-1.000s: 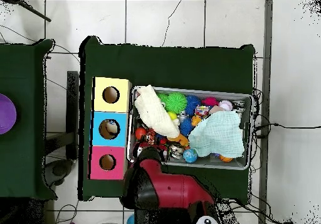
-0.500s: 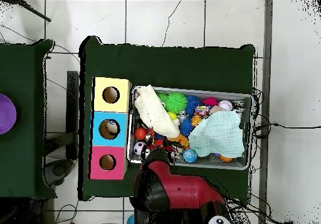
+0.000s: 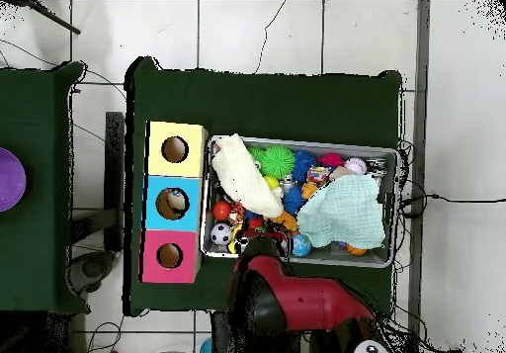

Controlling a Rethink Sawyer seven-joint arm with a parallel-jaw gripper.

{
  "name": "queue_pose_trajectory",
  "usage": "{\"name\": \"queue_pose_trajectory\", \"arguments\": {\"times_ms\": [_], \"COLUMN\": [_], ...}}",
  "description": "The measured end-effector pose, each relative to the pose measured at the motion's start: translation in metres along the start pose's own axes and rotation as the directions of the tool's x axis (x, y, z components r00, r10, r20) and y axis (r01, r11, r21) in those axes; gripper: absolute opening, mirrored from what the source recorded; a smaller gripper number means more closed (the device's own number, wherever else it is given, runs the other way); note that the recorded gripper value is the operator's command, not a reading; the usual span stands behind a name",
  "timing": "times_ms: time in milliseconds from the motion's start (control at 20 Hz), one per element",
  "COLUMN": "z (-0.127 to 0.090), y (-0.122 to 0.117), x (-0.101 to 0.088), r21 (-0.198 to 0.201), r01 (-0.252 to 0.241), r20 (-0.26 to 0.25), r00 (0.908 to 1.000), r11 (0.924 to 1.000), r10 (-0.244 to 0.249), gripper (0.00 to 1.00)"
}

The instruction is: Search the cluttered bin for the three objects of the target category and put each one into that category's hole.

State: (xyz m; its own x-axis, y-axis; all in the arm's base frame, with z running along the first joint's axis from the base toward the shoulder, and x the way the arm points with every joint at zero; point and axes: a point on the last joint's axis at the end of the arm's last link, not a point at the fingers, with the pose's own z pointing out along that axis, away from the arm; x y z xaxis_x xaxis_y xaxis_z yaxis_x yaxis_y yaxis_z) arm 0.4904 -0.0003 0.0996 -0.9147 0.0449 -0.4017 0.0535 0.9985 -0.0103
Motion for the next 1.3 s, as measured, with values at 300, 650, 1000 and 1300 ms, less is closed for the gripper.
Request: {"name": "queue_pose_trajectory", "arguments": {"times_ms": [300, 650, 1000, 1300], "z": [-0.003, -0.003, -0.002, -0.004], "y": [-0.028, -0.068, -0.094, -0.106], "x": [-0.001, -0.002, -0.006, -0.012], "r21": [-0.019, -0.036, -0.063, -0.083], "r01": [-0.02, -0.062, -0.098, -0.116], "r20": [0.014, 0.019, 0.001, -0.028], "r00": [0.9997, 0.9978, 0.9952, 0.9931], "r11": [0.9996, 0.9974, 0.9932, 0.9897], "r10": [0.02, 0.063, 0.098, 0.114], "gripper": [1.0, 1.0, 1.0, 1.0]}}
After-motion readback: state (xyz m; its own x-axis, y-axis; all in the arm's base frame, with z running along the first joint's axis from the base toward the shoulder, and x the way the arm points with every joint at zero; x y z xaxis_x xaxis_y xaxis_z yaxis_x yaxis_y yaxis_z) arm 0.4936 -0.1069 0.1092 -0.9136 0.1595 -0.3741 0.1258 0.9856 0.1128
